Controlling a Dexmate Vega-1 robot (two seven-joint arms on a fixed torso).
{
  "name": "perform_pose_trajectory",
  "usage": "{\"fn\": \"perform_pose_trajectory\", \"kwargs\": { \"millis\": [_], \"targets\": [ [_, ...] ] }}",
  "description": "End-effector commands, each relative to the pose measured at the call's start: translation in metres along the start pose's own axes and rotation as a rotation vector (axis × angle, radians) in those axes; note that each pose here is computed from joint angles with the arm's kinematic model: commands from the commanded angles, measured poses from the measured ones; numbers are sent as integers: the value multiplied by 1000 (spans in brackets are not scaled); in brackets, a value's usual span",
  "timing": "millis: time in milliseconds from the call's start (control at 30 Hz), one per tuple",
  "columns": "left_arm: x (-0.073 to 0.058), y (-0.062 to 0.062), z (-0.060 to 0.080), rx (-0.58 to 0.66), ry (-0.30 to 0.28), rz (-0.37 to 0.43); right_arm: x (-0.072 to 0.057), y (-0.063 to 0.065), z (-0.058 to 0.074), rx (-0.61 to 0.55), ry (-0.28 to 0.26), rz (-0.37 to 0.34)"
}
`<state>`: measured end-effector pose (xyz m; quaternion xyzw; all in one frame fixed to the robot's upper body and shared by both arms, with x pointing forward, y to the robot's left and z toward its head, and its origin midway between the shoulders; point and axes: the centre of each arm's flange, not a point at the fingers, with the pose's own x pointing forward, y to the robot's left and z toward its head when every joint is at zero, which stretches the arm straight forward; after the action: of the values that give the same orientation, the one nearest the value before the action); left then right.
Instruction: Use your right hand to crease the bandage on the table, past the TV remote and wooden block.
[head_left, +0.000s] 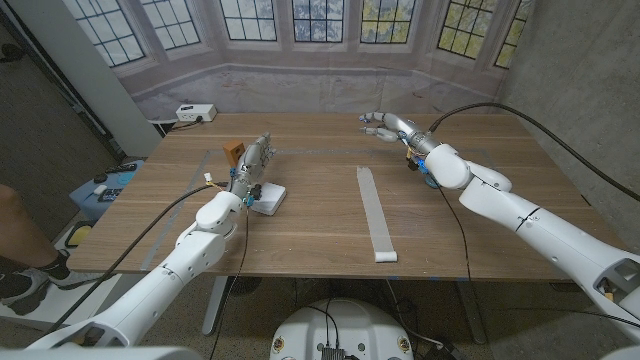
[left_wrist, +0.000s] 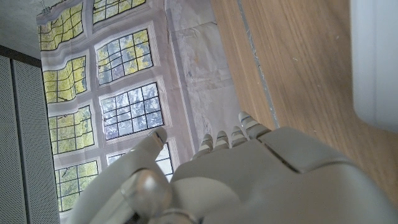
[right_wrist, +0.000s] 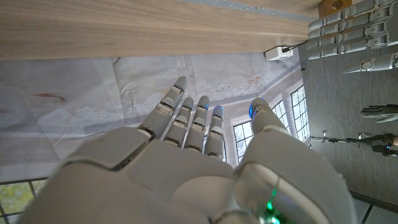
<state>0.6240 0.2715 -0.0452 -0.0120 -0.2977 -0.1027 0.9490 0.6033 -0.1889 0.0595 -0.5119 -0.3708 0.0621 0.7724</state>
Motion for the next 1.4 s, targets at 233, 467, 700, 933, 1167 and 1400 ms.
{"fn": "perform_pose_trajectory", "kwargs": {
  "millis": [233, 467, 700, 933, 1167, 1400],
  "targets": [
    [2, -6, -1, -5, 8, -4, 18, 0, 15, -159, -53, 42],
    [4, -5, 3, 3, 7, -15, 27, 0, 23, -208, -78, 69],
    [4, -2, 9, 15, 0, -18, 35, 3, 27, -243, -100, 92],
    [-1, 2, 11, 19, -3, -12, 44, 7, 33, -297, -131, 116],
    [-7, 3, 10, 18, 3, -4, 51, 13, 38, -351, -171, 143],
    [-9, 4, 11, 22, 3, -1, 53, 17, 36, -386, -197, 168]
  ]
}}
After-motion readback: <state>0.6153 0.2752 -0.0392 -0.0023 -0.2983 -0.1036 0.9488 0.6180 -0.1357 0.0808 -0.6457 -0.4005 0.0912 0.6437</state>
